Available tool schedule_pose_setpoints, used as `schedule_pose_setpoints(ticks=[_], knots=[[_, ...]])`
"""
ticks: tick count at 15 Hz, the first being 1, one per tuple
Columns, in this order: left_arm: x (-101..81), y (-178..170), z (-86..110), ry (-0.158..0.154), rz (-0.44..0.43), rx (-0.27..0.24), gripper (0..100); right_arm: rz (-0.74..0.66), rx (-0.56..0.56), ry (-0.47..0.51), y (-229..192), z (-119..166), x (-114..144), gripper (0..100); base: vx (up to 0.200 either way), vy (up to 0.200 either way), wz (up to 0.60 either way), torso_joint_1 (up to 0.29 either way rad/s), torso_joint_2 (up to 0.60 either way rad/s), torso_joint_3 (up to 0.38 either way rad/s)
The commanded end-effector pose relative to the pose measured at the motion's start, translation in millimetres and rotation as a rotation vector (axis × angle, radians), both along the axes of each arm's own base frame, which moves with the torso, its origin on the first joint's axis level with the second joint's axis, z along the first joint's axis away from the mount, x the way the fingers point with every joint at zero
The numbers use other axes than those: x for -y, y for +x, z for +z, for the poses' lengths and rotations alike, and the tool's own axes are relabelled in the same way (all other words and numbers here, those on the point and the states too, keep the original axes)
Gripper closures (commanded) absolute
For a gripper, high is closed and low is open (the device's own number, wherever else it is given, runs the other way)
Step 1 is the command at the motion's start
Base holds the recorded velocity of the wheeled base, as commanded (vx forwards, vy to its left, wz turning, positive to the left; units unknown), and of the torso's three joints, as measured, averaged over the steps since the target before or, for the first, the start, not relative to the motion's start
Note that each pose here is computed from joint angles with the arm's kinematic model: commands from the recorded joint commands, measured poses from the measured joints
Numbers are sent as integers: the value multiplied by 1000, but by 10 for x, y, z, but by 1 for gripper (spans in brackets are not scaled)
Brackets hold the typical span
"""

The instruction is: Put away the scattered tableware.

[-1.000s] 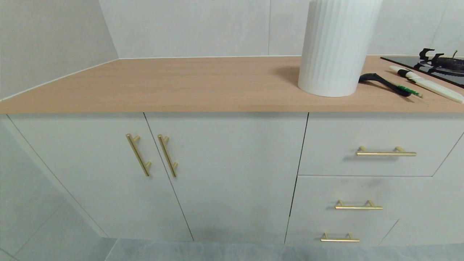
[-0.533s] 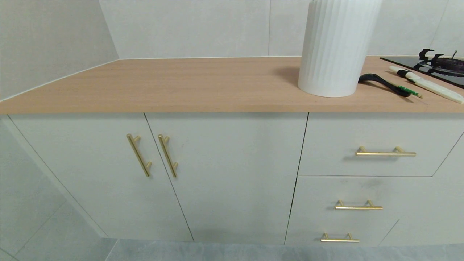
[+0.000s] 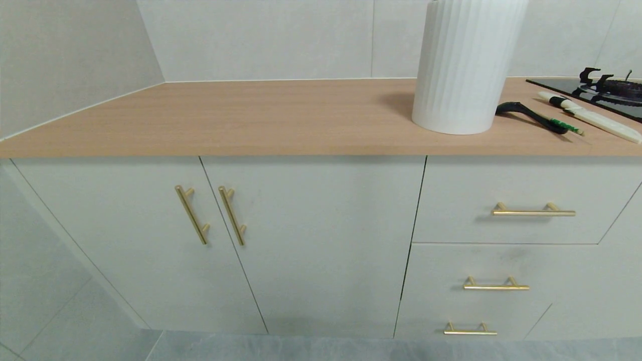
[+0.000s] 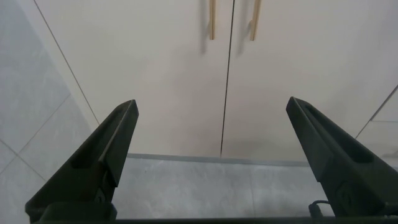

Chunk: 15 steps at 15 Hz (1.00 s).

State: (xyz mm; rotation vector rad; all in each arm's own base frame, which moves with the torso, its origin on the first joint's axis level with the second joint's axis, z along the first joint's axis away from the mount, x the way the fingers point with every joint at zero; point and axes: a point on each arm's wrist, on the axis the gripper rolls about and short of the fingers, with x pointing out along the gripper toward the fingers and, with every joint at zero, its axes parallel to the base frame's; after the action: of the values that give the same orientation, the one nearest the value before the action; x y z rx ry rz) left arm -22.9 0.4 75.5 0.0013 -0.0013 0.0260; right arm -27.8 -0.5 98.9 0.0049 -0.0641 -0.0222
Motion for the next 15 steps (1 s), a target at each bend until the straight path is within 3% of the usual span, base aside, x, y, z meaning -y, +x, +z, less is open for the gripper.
schedule_pose_setpoints(ticks=[1, 2, 4, 8, 15], knots=[[0, 1, 0, 0, 0, -1, 0, 65, -59, -3, 133, 433, -1, 0, 0, 0, 0, 0, 0, 0], [0, 1, 0, 0, 2, -1, 0, 148, -153, -2, 318, 577, -21, 0, 0, 0, 0, 0, 0, 0], [0, 1, 0, 0, 2, -1, 0, 178, -342, -3, 701, 680, -55, 0, 0, 0, 0, 0, 0, 0], [0, 1, 0, 0, 0, -1, 0, 210, -660, -9, 1516, 632, -162, 0, 0, 0, 0, 0, 0, 0], [0, 1, 0, 0, 0, -1, 0, 201, -810, -18, 2695, 28, -304, 0, 0, 0, 0, 0, 0, 0]])
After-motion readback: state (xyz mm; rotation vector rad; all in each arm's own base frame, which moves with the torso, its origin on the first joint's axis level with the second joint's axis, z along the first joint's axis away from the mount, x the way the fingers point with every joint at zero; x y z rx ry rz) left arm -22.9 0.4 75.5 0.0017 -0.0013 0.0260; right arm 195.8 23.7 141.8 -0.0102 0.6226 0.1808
